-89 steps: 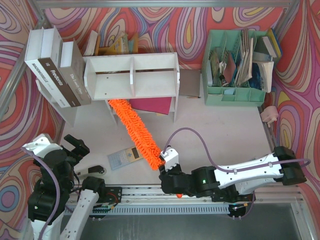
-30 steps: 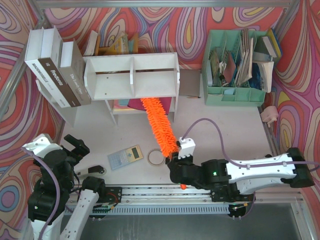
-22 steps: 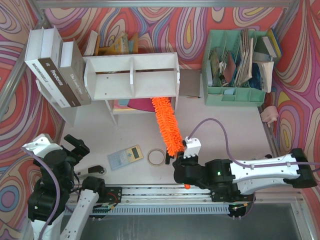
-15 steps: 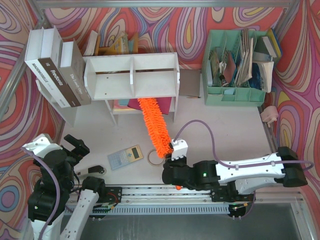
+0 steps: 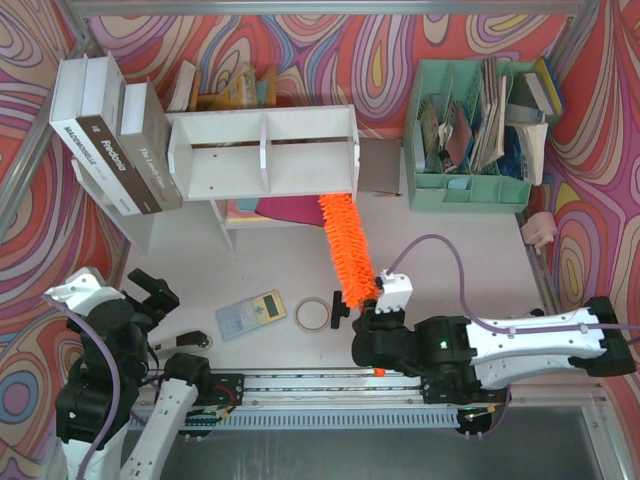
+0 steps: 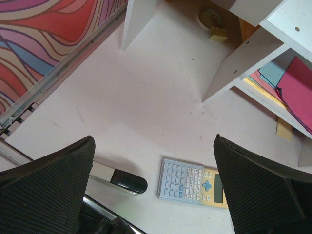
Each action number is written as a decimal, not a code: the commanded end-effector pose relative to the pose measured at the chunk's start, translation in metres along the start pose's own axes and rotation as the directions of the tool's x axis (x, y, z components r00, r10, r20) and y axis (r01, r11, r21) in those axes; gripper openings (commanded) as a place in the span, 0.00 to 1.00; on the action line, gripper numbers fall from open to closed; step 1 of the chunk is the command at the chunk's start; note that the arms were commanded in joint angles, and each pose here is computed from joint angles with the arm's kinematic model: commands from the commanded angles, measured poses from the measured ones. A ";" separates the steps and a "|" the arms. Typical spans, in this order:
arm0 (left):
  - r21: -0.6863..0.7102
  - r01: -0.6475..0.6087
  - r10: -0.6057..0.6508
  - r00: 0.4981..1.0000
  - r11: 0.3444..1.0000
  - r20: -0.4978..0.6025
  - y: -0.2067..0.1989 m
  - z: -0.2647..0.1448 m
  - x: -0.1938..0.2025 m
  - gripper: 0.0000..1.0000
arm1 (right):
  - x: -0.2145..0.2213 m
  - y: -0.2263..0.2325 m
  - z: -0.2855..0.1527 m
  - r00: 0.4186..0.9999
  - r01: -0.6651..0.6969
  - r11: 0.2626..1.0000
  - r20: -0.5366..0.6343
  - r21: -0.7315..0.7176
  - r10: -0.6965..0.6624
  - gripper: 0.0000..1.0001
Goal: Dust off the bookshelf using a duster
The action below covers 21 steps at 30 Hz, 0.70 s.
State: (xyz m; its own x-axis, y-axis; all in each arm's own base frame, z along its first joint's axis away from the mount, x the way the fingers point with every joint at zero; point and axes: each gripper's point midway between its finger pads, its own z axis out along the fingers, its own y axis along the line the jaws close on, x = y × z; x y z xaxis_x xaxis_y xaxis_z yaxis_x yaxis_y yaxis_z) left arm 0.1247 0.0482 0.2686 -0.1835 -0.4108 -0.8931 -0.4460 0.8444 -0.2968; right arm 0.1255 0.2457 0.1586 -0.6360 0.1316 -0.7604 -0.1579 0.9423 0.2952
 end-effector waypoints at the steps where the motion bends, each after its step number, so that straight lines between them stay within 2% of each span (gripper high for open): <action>1: -0.012 -0.014 0.014 1.000 1.000 -0.001 0.001 0.003 0.002 0.98 | -0.022 -0.043 -0.007 0.990 -0.076 0.990 0.124 0.115 0.061 0.00; 13: -0.016 -0.016 0.016 1.000 1.000 -0.002 0.001 0.004 0.002 0.98 | -0.013 0.042 0.017 0.996 0.004 0.999 0.086 -0.046 0.000 0.00; 21: -0.015 -0.016 0.016 1.000 1.000 -0.001 0.001 0.003 0.002 0.99 | -0.012 -0.003 0.011 0.993 -0.058 0.996 0.104 0.062 0.052 0.00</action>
State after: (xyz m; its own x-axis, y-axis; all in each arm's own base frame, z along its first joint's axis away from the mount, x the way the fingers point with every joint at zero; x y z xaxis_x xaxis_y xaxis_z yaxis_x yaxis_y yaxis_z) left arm 0.1247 0.0482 0.2686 -0.1835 -0.4108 -0.8931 -0.4460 0.8444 -0.2968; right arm 0.1298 0.2692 0.1445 -0.6266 0.1089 -0.7717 -0.1661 0.9488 0.2688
